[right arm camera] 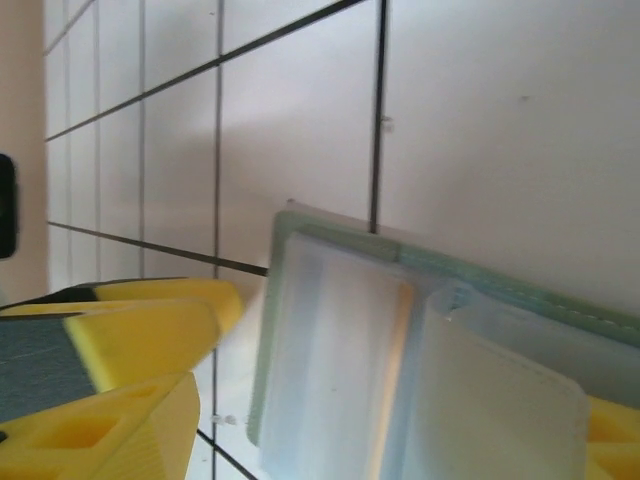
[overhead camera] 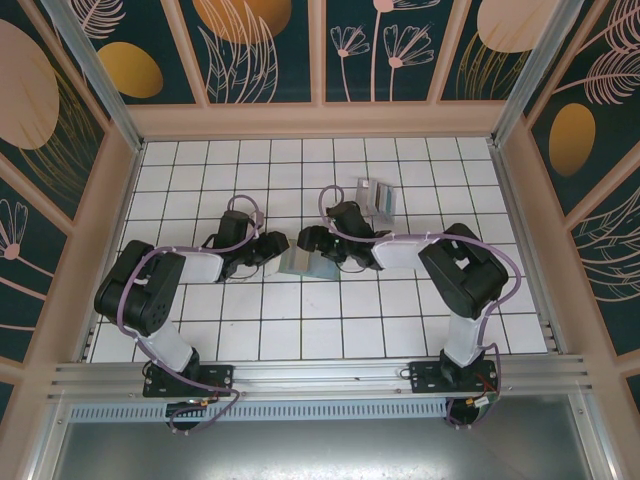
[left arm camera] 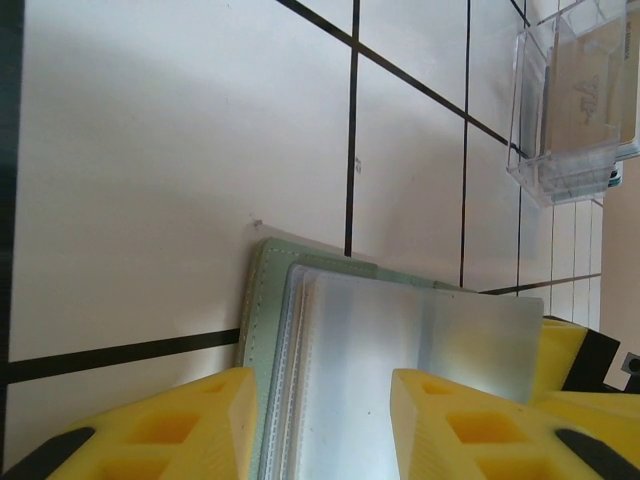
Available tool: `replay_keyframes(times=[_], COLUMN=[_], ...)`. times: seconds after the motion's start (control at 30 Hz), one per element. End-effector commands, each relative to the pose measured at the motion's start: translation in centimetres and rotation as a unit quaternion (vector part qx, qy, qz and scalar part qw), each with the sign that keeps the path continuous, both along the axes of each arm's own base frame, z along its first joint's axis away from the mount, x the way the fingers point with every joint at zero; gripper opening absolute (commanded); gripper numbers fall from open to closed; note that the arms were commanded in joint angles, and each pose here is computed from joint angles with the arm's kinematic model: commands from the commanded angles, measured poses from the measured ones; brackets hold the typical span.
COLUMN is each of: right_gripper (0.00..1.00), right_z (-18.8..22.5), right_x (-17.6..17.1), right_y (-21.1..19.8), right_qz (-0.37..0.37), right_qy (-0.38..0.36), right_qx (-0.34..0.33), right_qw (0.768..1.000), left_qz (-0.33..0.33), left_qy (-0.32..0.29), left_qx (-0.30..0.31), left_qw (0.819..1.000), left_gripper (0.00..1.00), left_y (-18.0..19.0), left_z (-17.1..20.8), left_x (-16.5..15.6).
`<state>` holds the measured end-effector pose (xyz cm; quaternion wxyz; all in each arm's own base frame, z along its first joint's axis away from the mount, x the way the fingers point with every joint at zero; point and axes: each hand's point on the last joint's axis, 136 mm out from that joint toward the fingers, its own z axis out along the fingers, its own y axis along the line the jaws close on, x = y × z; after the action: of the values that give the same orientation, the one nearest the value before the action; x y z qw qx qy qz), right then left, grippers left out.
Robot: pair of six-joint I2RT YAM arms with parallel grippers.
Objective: Put the credit cards into the card holder
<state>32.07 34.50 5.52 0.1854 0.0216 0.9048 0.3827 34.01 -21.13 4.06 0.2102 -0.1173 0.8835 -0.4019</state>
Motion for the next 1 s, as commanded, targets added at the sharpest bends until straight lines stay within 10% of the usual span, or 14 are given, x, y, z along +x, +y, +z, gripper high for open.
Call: replay_keyframes(times=[0.0, 0.4, 0.7, 0.97], right_gripper=[0.71, 0.68, 0.67, 0.99], right_z=[1.4, 3.4, 7.4, 7.7], right_x=[0.1, -0.1, 5.9, 12.7], right_y=[-1.3, -5.4, -12.2, -17.5], right_qz=[-0.013, -0.042, -0.111, -0.189], right_qy=[-0.02, -0.056, -0.132, -0.12], right_qx=[-0.041, -0.109, -0.252, -0.346], right_qw=[0.999, 0.992, 0.952, 0.911], left_qz=[-0.005, 0.006, 0.035, 0.054], left_qy=[-0.012, -0.023, -0.056, -0.086], left_qx=[-0.014, 0.084, 0.158, 0.189], left_qw=[1.0, 0.996, 0.985, 0.977], left_gripper=[0.41, 0.4, 0.4, 0.47], left_y=[-0.2, 2.1, 4.4, 6.0], left_z=[0.6, -0.5, 0.3, 2.8], left_x=[0.1, 0.7, 1.2, 1.2])
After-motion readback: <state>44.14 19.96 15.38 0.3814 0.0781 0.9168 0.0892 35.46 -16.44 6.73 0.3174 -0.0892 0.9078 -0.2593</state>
